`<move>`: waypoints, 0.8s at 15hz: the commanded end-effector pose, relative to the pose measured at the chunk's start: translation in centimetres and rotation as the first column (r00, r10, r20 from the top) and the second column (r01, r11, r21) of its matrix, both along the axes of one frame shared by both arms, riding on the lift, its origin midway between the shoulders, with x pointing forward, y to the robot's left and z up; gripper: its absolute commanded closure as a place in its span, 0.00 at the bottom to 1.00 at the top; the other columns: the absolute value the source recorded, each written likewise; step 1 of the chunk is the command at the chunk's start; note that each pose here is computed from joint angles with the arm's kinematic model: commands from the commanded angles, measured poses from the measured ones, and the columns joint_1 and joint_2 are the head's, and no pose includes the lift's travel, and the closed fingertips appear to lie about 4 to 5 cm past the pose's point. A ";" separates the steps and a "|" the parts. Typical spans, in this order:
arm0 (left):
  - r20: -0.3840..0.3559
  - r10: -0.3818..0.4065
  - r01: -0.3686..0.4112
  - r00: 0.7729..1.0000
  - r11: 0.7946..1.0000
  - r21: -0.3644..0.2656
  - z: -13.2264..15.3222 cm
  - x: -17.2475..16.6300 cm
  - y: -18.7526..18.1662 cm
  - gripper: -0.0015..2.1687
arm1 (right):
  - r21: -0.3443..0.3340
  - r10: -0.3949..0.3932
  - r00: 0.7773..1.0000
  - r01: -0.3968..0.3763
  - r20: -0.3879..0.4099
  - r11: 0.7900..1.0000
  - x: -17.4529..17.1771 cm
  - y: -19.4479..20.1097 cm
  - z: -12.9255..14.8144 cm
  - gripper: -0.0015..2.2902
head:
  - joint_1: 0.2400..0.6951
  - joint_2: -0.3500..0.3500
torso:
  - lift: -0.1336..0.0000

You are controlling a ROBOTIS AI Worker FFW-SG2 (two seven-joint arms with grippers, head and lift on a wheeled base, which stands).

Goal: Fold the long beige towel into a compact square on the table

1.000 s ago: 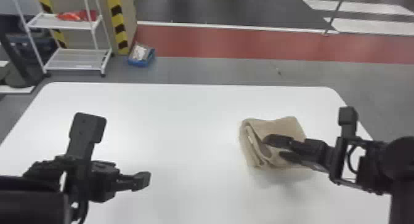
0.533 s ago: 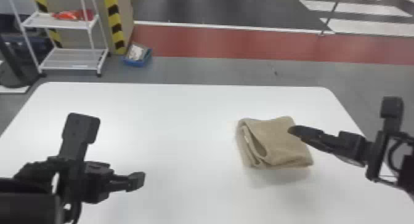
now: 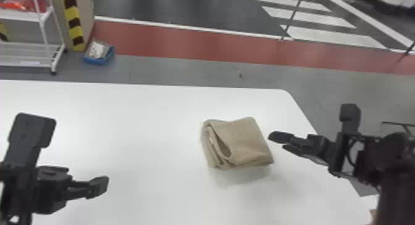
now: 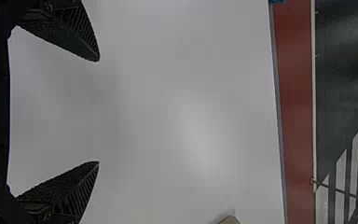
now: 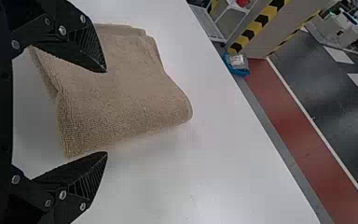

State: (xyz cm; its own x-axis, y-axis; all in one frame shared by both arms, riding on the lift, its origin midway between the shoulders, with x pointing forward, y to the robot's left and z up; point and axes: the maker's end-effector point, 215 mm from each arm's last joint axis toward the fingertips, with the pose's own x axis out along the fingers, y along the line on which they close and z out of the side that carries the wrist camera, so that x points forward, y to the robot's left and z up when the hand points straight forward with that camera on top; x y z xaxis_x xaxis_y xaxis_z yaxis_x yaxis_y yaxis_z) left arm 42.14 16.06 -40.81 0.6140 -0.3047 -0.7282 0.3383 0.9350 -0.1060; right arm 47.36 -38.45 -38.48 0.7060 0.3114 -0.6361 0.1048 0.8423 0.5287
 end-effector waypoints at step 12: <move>-0.007 0.012 -0.012 1.000 1.000 0.010 -0.4 -0.2 0.7 0.05 | -0.047 0.029 0.986 -0.037 -0.165 0.998 -0.8 0.7 -6.7 0.22 | 1.00 0.12 | 0.07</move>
State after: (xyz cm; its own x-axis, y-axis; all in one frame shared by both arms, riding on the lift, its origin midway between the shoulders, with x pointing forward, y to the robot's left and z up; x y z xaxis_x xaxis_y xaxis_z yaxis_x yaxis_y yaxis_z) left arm 42.02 16.49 -41.15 0.6126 -0.2939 -0.7337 0.3307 0.9384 -0.0997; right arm 46.27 -37.66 -44.88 0.5789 0.3067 -0.7555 0.1635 0.8641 0.4760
